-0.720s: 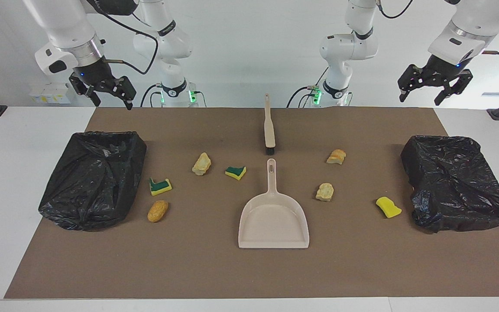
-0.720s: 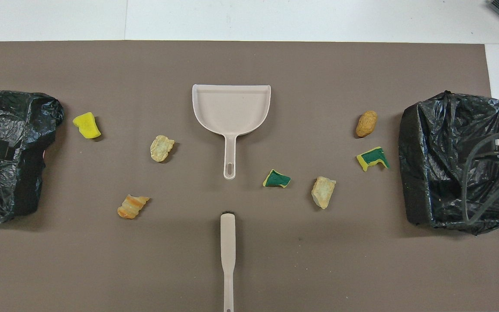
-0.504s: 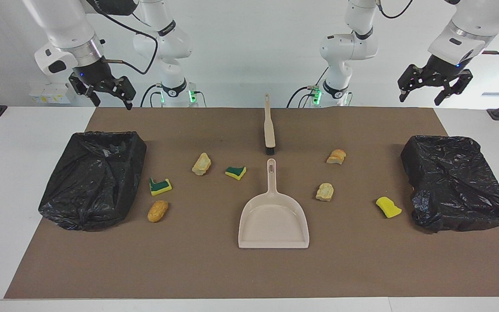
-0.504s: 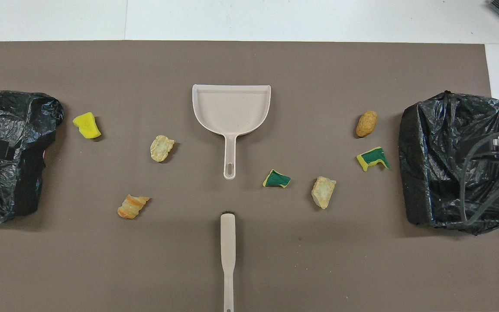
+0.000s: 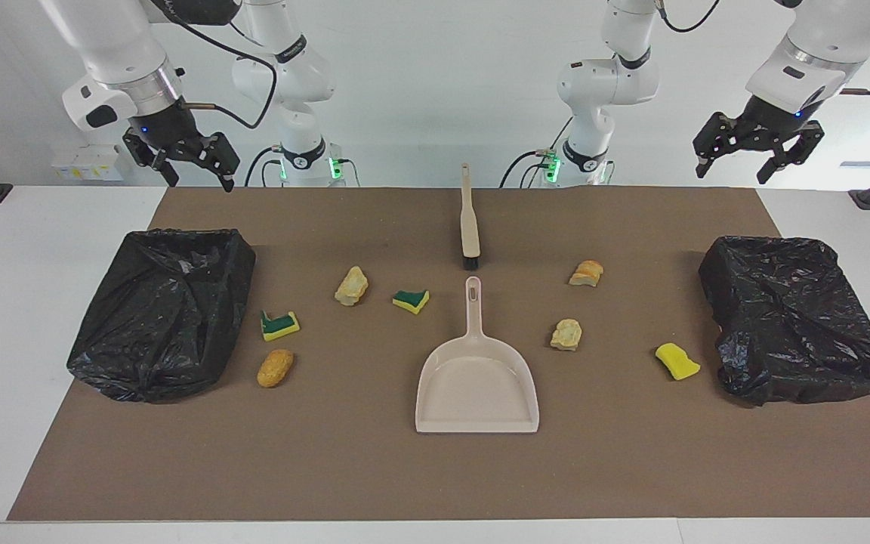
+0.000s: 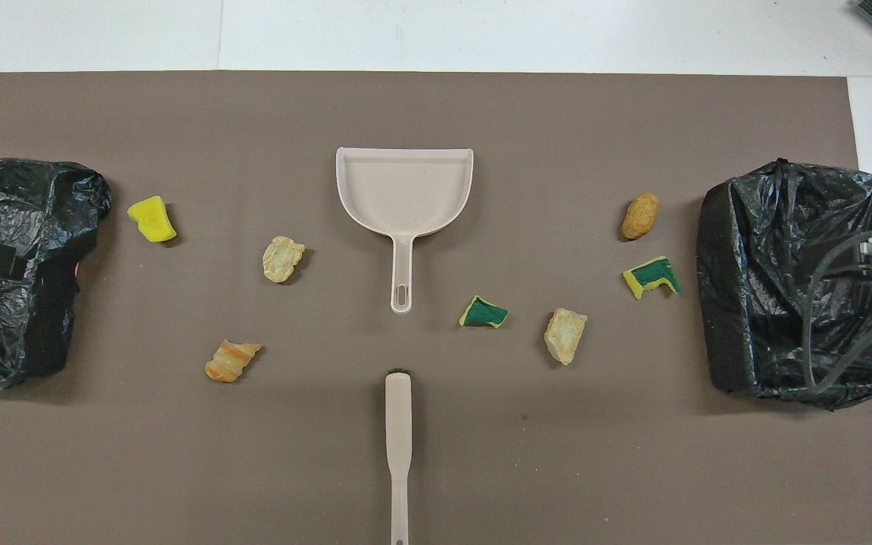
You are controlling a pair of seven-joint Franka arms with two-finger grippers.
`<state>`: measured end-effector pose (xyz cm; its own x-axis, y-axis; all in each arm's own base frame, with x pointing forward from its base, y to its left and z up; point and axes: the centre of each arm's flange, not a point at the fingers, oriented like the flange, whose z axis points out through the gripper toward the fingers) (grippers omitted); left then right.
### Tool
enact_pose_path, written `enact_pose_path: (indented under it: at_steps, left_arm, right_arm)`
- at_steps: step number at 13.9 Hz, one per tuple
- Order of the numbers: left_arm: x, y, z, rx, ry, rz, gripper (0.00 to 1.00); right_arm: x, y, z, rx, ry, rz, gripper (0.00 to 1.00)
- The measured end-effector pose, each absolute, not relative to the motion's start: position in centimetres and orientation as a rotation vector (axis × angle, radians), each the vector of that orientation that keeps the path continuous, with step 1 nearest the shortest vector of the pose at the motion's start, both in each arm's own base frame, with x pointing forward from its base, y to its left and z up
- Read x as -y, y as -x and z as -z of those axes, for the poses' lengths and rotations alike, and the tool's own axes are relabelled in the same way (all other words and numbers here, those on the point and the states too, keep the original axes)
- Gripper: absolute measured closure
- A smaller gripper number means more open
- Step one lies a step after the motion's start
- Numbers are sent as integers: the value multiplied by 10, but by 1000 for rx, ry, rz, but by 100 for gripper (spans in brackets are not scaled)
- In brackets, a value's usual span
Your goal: Sweep and dump trash in bin
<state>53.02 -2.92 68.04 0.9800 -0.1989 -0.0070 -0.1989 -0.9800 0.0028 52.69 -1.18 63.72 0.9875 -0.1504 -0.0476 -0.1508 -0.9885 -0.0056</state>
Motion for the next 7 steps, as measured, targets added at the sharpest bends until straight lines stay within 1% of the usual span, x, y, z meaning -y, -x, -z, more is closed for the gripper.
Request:
enact_pose_path:
  at_steps: [7]
  left_arm:
    - [30, -530, -680, 316, -3124, 11, 0]
  right_arm:
    - [10, -528, -638, -232, 3123, -62, 0]
